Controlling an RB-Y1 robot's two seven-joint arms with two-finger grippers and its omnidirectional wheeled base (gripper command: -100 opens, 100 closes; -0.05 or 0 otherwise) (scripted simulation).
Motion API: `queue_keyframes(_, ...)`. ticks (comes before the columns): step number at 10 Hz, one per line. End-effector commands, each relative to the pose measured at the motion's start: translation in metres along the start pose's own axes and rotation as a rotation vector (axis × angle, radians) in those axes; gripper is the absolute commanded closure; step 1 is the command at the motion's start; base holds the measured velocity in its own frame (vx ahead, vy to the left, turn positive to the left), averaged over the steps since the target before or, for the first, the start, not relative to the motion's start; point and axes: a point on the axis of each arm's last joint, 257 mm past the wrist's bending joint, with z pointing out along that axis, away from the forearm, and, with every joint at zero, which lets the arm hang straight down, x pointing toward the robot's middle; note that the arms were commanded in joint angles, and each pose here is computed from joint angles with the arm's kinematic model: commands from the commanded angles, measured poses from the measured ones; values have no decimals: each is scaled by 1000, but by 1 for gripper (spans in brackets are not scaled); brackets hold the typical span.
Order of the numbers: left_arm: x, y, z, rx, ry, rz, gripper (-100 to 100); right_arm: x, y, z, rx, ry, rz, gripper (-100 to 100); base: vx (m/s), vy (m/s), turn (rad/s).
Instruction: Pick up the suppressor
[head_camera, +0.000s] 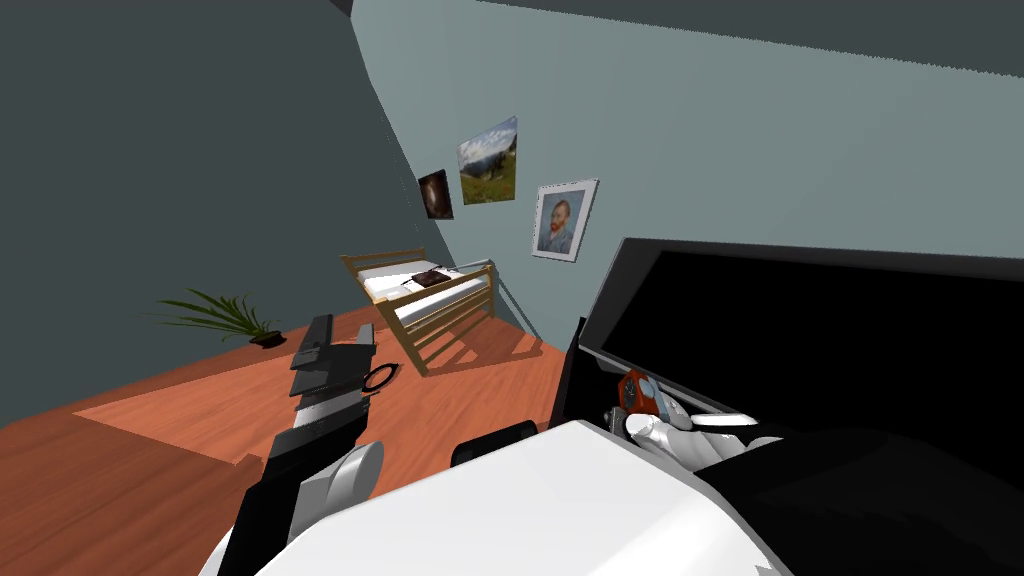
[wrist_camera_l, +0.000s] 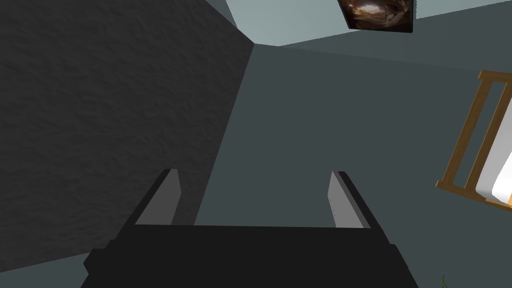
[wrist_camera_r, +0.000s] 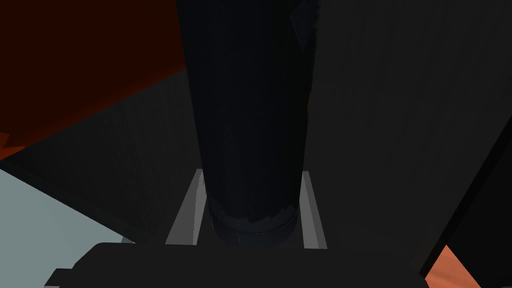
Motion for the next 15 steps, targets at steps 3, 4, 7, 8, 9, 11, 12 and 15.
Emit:
queue_keyframes(3, 0, 0, 0, 0, 0, 0, 0, 13, -2, -3, 7, 5, 32, 100, -3, 24, 75)
queue_keyframes(4, 0, 0, 0, 0, 0, 0, 0, 36, 11, -8, -16, 27, 29, 100, 4, 35, 154)
queue_keyframes(7, 0, 0, 0, 0, 0, 0, 0, 53, 10, -12, -10, 40, 53, 100, -1, 25, 78)
queue_keyframes(8, 0, 0, 0, 0, 0, 0, 0, 55, 7, -12, -3, 40, 55, 100, 0, 26, 79)
queue_keyframes(9, 0, 0, 0, 0, 0, 0, 0, 52, 1, -12, 8, 37, 67, 100, 1, 11, -11)
queue_keyframes(11, 0, 0, 0, 0, 0, 0, 0, 76, 13, -18, -12, 63, 74, 100, 8, 16, 68)
queue_keyframes(12, 0, 0, 0, 0, 0, 0, 0, 76, 6, -18, 3, 61, 77, 100, 15, 27, 79)
queue_keyframes(15, 0, 0, 0, 0, 0, 0, 0, 75, 0, -18, 13, 58, 89, 100, -7, 4, 7)
